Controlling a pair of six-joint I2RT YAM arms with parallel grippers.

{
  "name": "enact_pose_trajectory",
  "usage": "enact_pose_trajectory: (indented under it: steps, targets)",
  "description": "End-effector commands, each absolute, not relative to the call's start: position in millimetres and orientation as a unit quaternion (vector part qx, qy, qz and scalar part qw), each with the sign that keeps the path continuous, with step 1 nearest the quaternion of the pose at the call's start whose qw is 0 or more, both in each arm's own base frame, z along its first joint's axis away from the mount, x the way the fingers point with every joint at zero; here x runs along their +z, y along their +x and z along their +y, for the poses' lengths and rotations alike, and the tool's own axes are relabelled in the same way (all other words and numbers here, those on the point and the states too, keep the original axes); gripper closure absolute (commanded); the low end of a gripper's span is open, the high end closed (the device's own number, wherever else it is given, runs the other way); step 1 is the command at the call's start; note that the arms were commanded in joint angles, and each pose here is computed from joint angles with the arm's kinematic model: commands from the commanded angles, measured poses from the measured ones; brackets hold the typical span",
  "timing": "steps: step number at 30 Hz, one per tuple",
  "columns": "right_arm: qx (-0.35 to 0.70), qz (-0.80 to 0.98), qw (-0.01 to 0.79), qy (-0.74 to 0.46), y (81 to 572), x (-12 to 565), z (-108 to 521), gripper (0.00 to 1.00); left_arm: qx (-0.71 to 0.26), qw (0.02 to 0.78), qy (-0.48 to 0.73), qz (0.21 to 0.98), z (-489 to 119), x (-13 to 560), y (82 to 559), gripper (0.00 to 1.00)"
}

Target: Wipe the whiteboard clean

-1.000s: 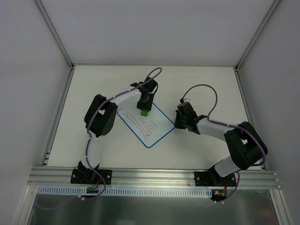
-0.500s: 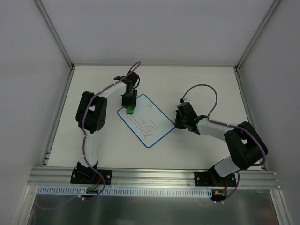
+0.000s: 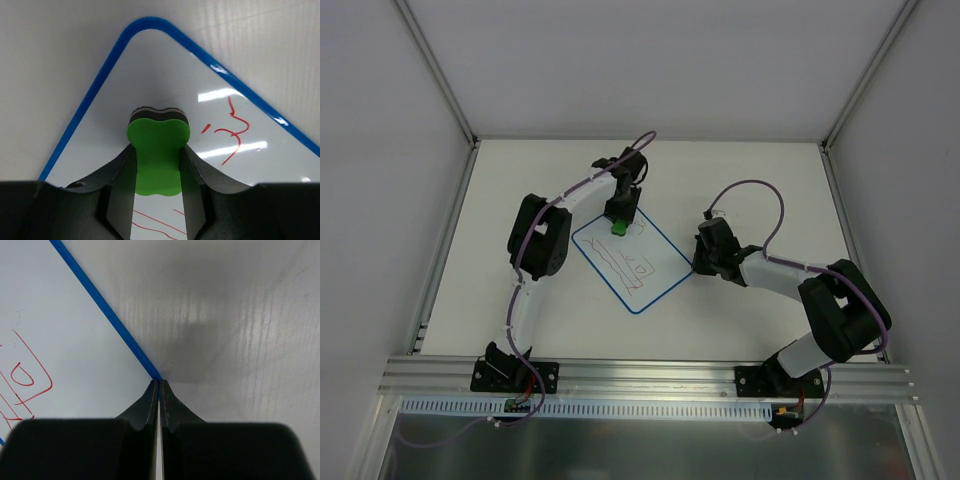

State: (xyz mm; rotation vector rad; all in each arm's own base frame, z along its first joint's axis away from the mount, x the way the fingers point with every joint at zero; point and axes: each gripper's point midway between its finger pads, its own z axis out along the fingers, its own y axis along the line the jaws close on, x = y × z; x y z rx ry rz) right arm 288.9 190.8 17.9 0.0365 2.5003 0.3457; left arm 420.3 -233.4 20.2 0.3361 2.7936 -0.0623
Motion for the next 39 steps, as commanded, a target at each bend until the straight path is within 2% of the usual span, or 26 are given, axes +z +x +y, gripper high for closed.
enact_pose_trajectory:
  steps: [1, 8, 21, 25, 29, 35, 39]
  targets:
    - [0.083, 0.965, 0.247, 0.006, 259, -11, 170, 1.0, -0.039, 0.102, 0.18, 0.978, -268, -23, 386, 1.0]
    - [0.085, 0.964, 0.25, 0.007, 260, -9, 170, 1.0, -0.075, 0.075, 0.215, 0.971, -306, -31, 358, 1.0]
    - [0.083, 0.964, 0.254, 0.007, 257, -7, 167, 1.0, -0.037, 0.029, 0.142, 0.989, -260, -28, 310, 1.0]
    - [0.084, 0.963, 0.256, 0.006, 258, -6, 167, 1.0, -0.019, 0.032, 0.063, 0.997, -209, -24, 332, 1.0]
    - [0.084, 0.964, 0.252, 0.006, 258, -8, 168, 1.0, 0.002, 0.071, 0.053, 0.996, -187, -11, 365, 1.0]
    - [0.087, 0.964, 0.253, 0.006, 258, -6, 170, 1.0, -0.013, 0.089, 0.074, 0.993, -203, -9, 399, 1.0]
    - [0.089, 0.963, 0.254, 0.005, 259, -6, 170, 1.0, -0.01, 0.07, 0.09, 0.993, -212, -24, 394, 1.0]
